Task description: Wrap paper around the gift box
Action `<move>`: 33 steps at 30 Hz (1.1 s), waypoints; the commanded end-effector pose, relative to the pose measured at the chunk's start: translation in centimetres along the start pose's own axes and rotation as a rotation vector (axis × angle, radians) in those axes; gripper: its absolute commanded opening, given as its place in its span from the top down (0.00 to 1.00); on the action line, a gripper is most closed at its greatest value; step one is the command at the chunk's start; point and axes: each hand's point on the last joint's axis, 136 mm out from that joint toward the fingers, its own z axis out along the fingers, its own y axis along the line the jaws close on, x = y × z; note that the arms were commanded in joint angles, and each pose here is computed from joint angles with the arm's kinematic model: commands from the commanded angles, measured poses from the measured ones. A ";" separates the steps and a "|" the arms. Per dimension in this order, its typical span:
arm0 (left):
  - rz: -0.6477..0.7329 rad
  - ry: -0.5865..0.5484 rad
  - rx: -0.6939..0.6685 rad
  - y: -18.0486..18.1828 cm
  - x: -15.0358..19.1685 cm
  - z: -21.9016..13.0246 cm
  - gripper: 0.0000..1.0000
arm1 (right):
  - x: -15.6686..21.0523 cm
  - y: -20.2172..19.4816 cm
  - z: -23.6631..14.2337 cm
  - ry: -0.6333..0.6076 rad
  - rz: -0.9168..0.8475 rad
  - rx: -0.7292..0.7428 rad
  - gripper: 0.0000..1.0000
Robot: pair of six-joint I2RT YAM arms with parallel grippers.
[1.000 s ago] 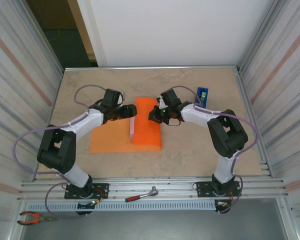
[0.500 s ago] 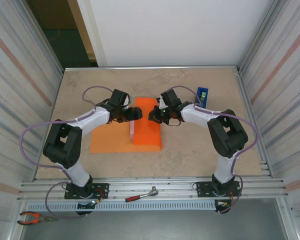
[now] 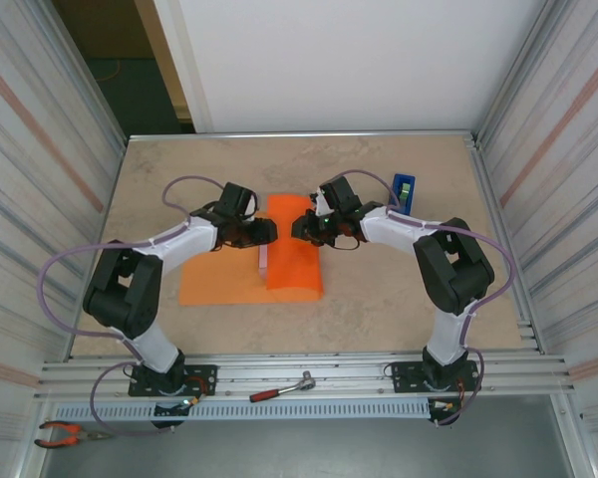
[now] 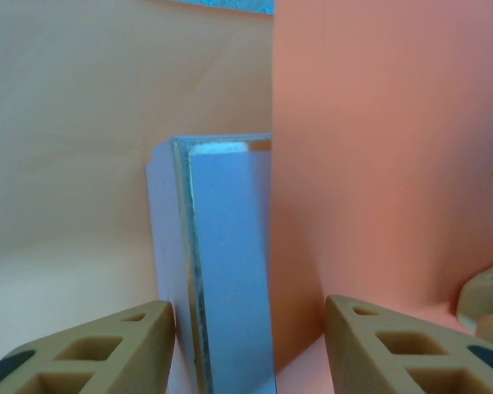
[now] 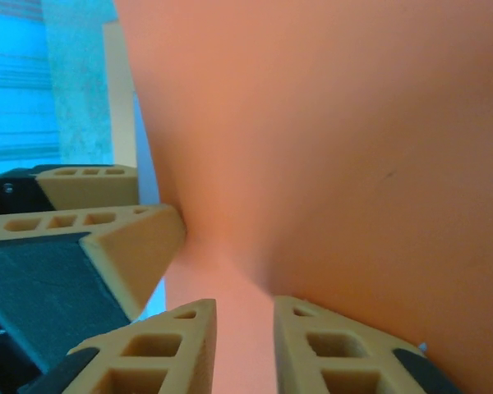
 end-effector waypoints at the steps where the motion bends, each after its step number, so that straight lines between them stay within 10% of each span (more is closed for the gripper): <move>1: 0.017 0.052 -0.089 1.9 2.3 -0.2 0.49 | -1.7 0.1 -1.9 -0.048 0.016 0.007 0.68; 15: 0.056 0.031 -0.119 2.6 2.2 0.4 0.66 | -3.1 -0.5 -4.3 -0.091 0.023 0.022 0.67; 33: 0.051 0.046 -0.130 3.0 3.1 1.1 0.73 | -4.1 -0.6 -1.8 -0.029 -0.049 0.102 1.00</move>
